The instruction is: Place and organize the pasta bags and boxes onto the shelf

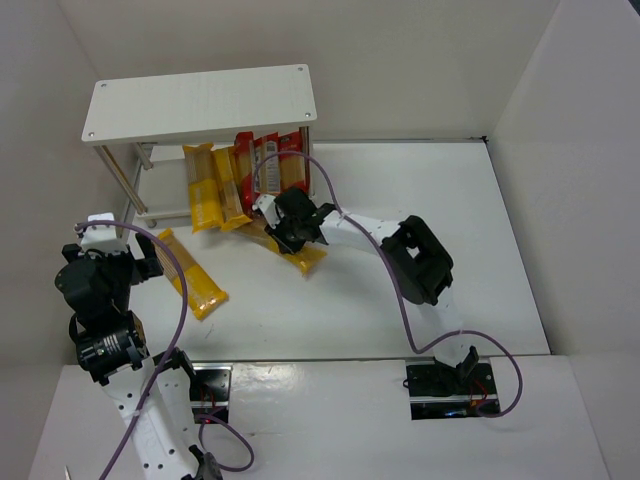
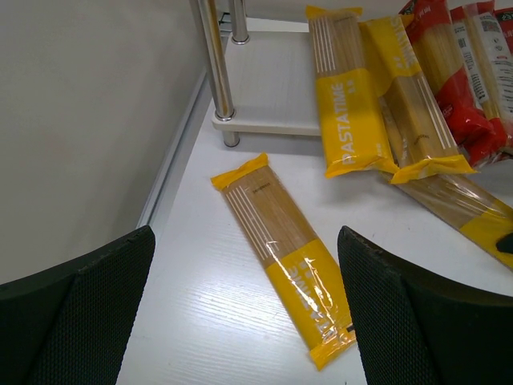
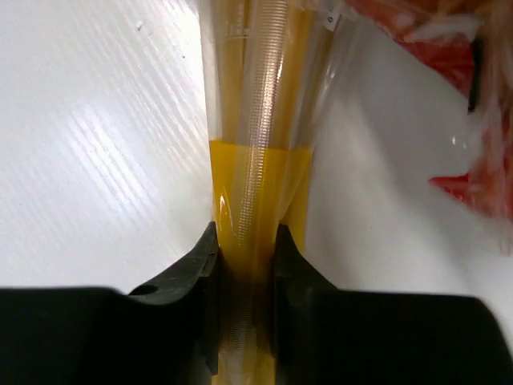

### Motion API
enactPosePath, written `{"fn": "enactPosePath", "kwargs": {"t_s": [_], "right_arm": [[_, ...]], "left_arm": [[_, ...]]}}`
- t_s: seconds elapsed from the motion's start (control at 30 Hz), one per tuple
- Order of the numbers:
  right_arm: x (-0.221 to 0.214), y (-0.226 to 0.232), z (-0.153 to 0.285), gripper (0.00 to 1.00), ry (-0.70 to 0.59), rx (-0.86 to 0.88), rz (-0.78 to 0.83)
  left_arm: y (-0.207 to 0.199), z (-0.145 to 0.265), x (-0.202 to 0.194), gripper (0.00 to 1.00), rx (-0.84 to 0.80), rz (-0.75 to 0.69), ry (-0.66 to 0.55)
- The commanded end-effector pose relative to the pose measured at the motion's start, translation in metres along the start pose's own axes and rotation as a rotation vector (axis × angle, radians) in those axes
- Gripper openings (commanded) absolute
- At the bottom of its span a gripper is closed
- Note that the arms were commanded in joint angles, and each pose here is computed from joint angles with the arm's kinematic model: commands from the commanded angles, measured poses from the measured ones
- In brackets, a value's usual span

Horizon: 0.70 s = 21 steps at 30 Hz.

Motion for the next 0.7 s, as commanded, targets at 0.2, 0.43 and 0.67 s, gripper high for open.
{"fn": "enactPosePath", "kwargs": {"t_s": [0.2,0.43,0.67], "right_arm": [[-0.062,0.07,0.055,0.0,0.161,0.353,0.232],[-0.053,0.095,0.123,0.0,0.081,0.497,0.291],[-0.048,0.082,0.138,0.0,0.029,0.508,0.261]], "left_arm": [[-0.007,-0.001,0.004,1.0,-0.058,-0.044,-0.019],[-0.012,0.001,0.004,1.0,-0.089,-0.051,-0.014],[-0.04,-0.007,-0.005,1.0,-0.292,-0.116,0.055]]}}
Point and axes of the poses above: each gripper's point midway between its finger pads, its own z axis back along the fingers, its own y axis along the line the jaws close on, x = y × z, the point moved 2 cm from there along z, back along the fingers, and after that the axes turned 4 degrees about z, right-handed, at the moved point
